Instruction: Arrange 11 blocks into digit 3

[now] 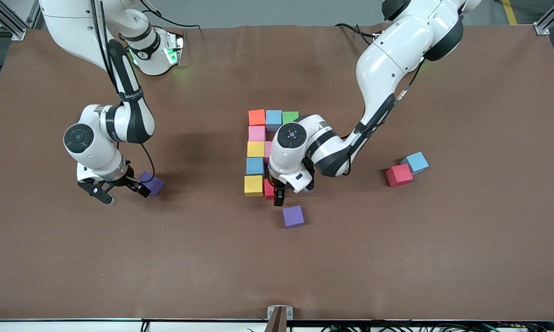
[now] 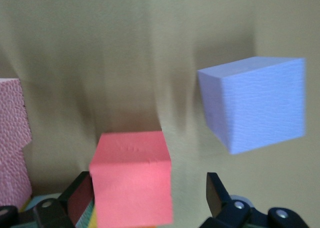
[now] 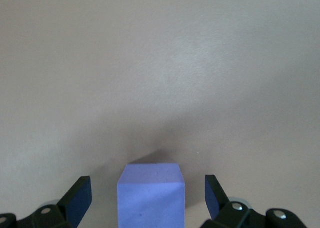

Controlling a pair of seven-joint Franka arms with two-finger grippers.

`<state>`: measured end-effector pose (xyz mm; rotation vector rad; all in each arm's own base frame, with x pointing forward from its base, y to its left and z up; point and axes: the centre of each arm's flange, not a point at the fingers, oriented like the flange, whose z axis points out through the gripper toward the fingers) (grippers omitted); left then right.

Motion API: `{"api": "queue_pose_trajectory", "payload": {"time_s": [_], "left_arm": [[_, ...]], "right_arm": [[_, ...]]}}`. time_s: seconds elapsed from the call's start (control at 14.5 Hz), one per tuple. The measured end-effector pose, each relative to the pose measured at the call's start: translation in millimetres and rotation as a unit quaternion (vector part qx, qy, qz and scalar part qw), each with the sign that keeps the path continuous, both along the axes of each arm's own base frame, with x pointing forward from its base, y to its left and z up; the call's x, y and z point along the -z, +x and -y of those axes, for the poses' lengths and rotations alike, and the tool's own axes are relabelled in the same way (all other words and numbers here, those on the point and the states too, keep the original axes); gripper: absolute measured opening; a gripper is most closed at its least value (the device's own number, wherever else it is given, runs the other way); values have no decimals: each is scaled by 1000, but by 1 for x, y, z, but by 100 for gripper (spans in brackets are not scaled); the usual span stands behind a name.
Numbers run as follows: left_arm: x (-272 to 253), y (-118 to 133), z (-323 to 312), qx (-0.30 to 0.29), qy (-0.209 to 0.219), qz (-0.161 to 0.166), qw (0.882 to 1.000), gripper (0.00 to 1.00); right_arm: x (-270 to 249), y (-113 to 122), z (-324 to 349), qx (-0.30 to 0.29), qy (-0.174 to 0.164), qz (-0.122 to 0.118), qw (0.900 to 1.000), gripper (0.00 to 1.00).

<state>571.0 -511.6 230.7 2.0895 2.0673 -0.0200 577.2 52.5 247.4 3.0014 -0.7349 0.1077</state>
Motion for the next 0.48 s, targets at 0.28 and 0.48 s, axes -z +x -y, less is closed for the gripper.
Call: {"api": "queue_pose_trajectory", "payload": {"time_s": [0.28, 0.48], "left_arm": [[-40, 25, -28, -30, 2, 2, 1000, 100], [-52, 44, -58, -52, 16, -2, 999, 100]], "right_arm": [[-40, 14, 13, -77, 14, -71, 994, 100], [-90, 25, 32, -98, 32, -91, 990, 100]]}}
